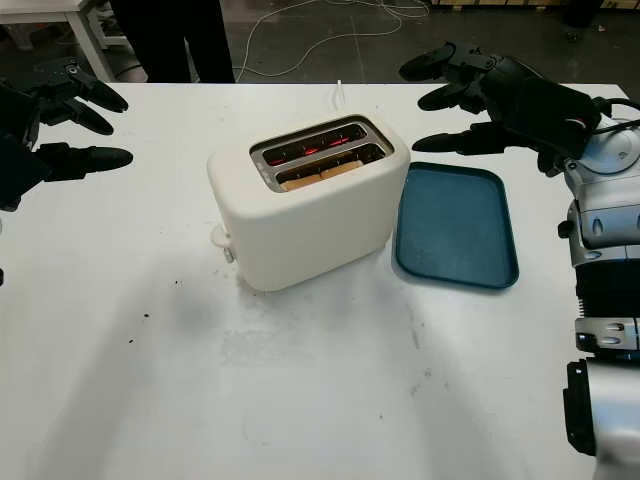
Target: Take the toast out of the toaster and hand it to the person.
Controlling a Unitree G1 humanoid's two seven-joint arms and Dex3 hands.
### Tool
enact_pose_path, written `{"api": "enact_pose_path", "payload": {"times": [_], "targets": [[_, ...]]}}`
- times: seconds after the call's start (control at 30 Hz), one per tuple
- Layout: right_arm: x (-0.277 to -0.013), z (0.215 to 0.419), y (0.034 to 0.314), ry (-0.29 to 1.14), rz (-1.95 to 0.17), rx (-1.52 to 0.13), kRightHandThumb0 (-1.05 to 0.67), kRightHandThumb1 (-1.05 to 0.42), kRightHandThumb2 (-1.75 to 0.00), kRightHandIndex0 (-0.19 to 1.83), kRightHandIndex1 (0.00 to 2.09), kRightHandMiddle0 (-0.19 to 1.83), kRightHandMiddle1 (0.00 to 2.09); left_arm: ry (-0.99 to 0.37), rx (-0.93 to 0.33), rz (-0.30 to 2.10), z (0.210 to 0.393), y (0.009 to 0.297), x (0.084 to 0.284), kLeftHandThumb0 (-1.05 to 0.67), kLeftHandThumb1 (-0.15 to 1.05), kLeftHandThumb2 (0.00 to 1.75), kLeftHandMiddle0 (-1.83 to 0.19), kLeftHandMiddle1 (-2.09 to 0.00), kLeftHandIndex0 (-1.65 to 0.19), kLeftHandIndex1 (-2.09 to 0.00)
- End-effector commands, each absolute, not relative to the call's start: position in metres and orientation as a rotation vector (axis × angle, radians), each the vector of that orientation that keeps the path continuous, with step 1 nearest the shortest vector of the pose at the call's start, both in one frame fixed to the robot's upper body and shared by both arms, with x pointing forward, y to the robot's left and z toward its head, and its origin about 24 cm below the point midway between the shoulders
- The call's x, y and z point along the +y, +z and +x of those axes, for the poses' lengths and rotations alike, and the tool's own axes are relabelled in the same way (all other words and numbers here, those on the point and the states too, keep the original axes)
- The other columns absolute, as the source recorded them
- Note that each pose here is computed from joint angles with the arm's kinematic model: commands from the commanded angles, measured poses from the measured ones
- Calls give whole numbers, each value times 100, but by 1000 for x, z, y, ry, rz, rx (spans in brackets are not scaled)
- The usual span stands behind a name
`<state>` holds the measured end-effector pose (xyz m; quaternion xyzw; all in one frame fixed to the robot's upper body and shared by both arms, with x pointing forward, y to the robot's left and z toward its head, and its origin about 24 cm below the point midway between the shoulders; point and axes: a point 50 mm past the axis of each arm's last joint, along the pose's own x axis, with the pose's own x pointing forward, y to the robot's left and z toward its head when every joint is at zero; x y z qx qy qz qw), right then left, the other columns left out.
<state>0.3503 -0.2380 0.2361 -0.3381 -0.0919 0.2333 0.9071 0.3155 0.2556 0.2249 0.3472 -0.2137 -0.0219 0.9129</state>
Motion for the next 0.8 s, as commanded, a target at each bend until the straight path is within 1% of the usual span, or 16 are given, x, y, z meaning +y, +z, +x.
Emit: {"api": "enact_pose_path", "payload": {"times": [0.0,0.2,0.3,0.4,0.67,0.77], "targets": [[-237,350,238,478,-696,-201,-76,-78,0,0,80,7,65,-41,-444,701,314,225,255,-105,73,0,-47,-128,-51,-112],[-237,350,237,477,-689,-201,-73,-78,0,0,79,6,64,-36,-437,714,314,225,255,-105,73,0,-46,-129,-50,-111],[-236,349,238,478,-711,-207,-74,-79,-1,0,80,7,64,-38,-438,708,314,225,255,-105,73,0,-46,-129,-51,-111],[-236,350,238,480,-683,-200,-72,-78,0,0,79,7,63,-39,-441,704,314,225,255,-105,72,0,-47,-129,-51,-111],[-237,350,238,481,-694,-209,-74,-78,0,0,79,8,63,-47,-453,723,314,226,255,-105,74,1,-48,-128,-50,-112],[-236,350,238,484,-692,-212,-74,-78,0,0,81,8,63,-46,-449,711,315,226,255,-105,73,0,-48,-128,-50,-112]]}}
